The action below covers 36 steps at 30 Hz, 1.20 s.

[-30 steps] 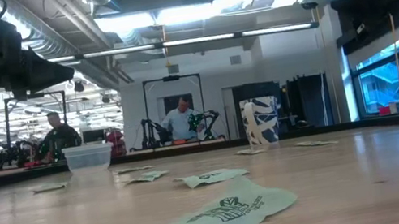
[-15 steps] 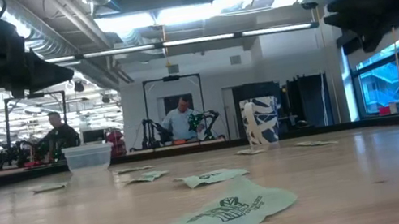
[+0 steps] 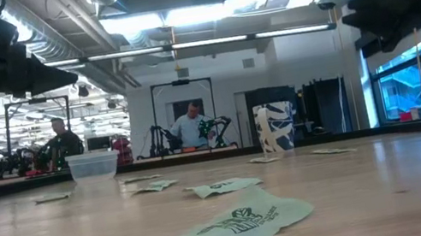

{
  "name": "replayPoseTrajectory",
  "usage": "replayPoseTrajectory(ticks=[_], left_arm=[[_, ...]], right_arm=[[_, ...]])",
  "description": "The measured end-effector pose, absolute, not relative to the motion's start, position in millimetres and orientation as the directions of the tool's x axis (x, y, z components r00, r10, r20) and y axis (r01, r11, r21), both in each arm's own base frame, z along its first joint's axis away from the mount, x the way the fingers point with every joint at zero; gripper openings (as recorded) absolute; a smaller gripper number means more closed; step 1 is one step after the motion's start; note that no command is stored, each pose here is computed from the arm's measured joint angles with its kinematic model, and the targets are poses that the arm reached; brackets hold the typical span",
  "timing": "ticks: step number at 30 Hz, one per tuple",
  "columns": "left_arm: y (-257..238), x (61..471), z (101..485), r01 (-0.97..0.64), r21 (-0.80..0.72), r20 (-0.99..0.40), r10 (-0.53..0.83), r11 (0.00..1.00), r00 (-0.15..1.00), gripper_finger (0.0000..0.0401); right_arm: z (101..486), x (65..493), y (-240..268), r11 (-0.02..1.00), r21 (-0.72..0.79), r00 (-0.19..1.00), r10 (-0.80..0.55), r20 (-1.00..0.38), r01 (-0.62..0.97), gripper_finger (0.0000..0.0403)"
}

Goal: Pick and place items into bin
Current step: Put the white stevia packet into the bottom transparent bin

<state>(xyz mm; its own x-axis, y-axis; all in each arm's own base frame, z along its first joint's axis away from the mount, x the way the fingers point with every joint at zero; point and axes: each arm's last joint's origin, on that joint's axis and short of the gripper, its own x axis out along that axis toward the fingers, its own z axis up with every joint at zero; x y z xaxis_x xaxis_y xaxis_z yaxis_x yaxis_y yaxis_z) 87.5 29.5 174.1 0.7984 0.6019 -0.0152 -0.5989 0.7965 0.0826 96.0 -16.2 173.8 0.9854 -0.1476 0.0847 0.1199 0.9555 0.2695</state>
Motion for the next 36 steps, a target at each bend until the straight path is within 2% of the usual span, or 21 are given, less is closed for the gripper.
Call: replayPoseTrajectory(ticks=[4, 8, 14, 20, 24, 28, 32, 36], left_arm=[[30, 87, 174, -0.599, 0.083, -0.015, 0.602, 0.797, 0.798, 0.0077], [29, 87, 174, -0.598, 0.083, -0.015, 0.601, 0.797, 0.799, 0.0077], [29, 88, 174, -0.593, 0.082, -0.015, 0.596, 0.801, 0.803, 0.0077], [29, 88, 174, -0.594, 0.046, -0.015, 0.595, 0.803, 0.804, 0.0077], [29, 88, 174, -0.594, 0.046, -0.015, 0.595, 0.803, 0.804, 0.0077], [29, 88, 174, -0.593, 0.046, -0.015, 0.595, 0.804, 0.804, 0.0077], [29, 88, 174, -0.593, 0.046, -0.015, 0.595, 0.804, 0.804, 0.0077], [29, 88, 174, -0.594, 0.046, -0.015, 0.595, 0.803, 0.804, 0.0077]], right_arm=[[174, 96, -16, 0.967, 0.223, 0.985, -0.148, 0.085, 0.125, 0.0214], [174, 96, -16, 0.966, 0.228, 0.985, -0.147, 0.085, 0.125, 0.0238], [178, 96, -17, 0.959, 0.244, 0.982, -0.167, 0.087, 0.141, 0.0242], [205, 104, -19, 0.959, 0.223, 0.983, -0.181, 0.017, 0.173, 0.0226], [228, 123, -22, 0.949, 0.243, 0.977, -0.18, -0.11, 0.202, 0.0216], [243, 154, -28, 0.914, 0.304, 0.935, -0.173, -0.31, 0.27, 0.0213], [239, 190, -34, 0.857, 0.348, 0.834, -0.155, -0.53, 0.381, 0.0213], [221, 225, -40, 0.801, 0.353, 0.721, -0.136, -0.679, 0.483, 0.0213]])
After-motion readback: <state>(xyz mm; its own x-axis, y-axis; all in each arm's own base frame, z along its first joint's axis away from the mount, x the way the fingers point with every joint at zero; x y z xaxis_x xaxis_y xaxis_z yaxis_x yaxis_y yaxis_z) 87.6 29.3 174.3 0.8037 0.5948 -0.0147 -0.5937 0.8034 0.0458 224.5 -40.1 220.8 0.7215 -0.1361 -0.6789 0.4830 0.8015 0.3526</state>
